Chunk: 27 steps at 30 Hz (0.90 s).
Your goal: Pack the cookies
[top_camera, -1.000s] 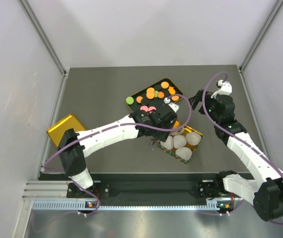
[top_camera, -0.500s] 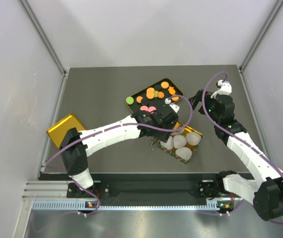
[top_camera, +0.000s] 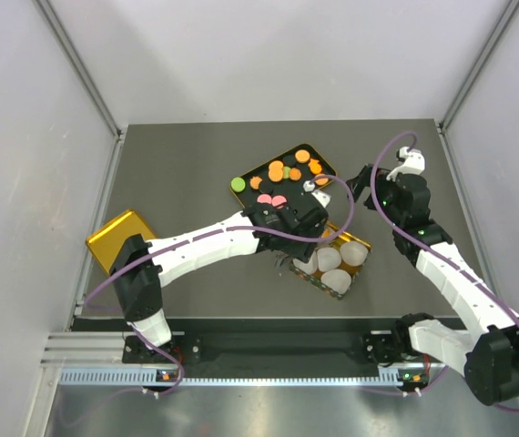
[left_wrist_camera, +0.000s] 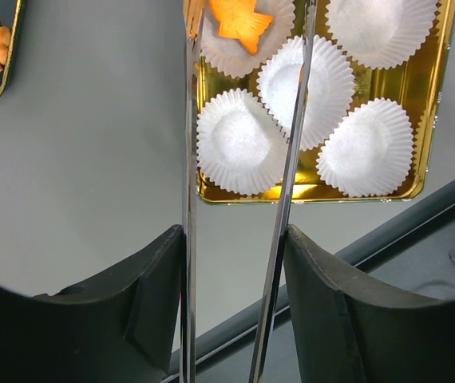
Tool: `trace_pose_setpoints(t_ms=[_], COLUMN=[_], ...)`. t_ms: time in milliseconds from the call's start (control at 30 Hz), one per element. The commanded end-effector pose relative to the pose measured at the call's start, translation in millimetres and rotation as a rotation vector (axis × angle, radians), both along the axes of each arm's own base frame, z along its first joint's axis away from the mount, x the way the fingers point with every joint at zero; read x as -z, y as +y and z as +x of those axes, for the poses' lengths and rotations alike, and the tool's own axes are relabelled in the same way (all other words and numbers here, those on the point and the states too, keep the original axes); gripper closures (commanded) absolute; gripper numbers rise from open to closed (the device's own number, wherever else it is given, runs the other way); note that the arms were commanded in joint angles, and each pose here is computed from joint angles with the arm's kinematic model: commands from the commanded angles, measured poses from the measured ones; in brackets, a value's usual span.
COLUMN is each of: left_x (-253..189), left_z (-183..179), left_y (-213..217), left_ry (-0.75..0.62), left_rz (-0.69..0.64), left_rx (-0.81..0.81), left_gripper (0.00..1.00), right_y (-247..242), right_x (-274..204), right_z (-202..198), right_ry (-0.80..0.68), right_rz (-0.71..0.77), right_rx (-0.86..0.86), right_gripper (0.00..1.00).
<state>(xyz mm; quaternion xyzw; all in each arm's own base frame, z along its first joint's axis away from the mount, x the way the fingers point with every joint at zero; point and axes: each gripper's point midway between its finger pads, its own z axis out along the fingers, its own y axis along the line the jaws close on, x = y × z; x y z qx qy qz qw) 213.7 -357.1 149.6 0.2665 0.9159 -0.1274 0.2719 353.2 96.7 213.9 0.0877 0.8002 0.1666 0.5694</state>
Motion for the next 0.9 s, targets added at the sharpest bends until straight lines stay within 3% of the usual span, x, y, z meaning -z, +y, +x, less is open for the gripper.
trace_pose_setpoints(t_ms=[0,200,300,600,867], left_x=[-46.6,-98.1,-105.7,-73.8,-44.9], left_z=[3.1,6.2,23.7,113.4,160.6], left_y=[-13.9,-7.0,11.9,92.7,109.1], left_ry=[-0.06,-0.151,-0.185,-0.239,-0.217], left_rz=[-0.12,-0.247,-0.229,-0.056,0.036], left_rx=[0.02,0.006,-0.058,-0.307,-0.346], left_gripper=[0.45,0.46,0.46,0.48,0.46], right_y=[2.9,2.4,2.6,3.4,2.6], right_x=[-26.8,-27.7,-26.4,-27.7,-30.4], right_z=[6.1,5.5,5.5,5.2,5.7], right_ry=[-0.068,-0.071,-0.068,-0.071,-0.077], right_rz=[0.007,0.007,0.006,0.009,0.007], right_rx=[-0.009,-0.008,-0.01,-0.014,-0.012], right_gripper=[0.0,0.0,0.0,0.0,0.0])
